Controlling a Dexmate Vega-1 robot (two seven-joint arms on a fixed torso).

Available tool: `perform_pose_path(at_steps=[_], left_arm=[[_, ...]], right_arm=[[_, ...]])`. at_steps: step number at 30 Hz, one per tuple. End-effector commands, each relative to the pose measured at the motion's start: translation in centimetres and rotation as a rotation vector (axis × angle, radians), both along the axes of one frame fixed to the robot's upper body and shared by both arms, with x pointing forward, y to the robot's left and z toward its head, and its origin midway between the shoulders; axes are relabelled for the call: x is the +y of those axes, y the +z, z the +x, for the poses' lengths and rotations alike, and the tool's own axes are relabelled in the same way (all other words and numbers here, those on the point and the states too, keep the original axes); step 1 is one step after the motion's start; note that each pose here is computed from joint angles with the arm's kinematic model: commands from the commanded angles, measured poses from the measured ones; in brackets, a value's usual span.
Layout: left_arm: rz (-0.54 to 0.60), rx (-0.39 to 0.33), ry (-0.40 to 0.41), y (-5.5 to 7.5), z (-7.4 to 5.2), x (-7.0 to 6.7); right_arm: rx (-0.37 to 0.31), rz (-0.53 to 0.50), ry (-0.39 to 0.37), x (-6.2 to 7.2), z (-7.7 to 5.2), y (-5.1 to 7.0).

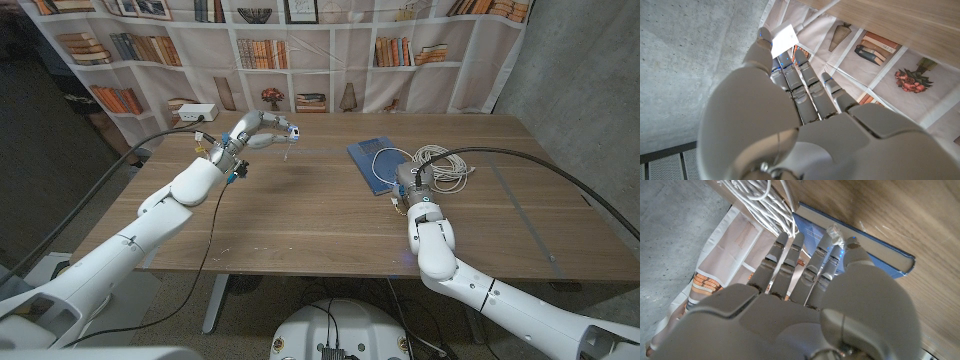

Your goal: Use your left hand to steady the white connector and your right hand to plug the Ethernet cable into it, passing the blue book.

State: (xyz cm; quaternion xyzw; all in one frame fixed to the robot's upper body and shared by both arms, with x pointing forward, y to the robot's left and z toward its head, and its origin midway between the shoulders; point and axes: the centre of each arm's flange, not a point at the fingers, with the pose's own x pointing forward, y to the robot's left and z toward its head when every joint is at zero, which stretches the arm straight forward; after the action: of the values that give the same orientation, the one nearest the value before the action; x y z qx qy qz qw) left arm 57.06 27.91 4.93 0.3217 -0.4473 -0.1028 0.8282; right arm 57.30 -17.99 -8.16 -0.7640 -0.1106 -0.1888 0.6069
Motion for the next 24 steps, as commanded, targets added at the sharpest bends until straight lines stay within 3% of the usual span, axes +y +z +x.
perform_pose_path(at_steps=[1,16,24], left_arm=[[-0.009,0.001,0.008,-0.3,-0.2,0.1],[-0.017,-0.008,0.012,-0.3,-0.6,0.1],[-0.016,-0.003,0.021,-0.2,-0.7,0.1]], right_arm=[[0.036,-0.01,0.004,0.1,0.5,-0.4],[0.025,0.009,0.026,-0.3,-0.1,0.0],[0.057,0.081,0.055,-0.7,-0.4,0.7]])
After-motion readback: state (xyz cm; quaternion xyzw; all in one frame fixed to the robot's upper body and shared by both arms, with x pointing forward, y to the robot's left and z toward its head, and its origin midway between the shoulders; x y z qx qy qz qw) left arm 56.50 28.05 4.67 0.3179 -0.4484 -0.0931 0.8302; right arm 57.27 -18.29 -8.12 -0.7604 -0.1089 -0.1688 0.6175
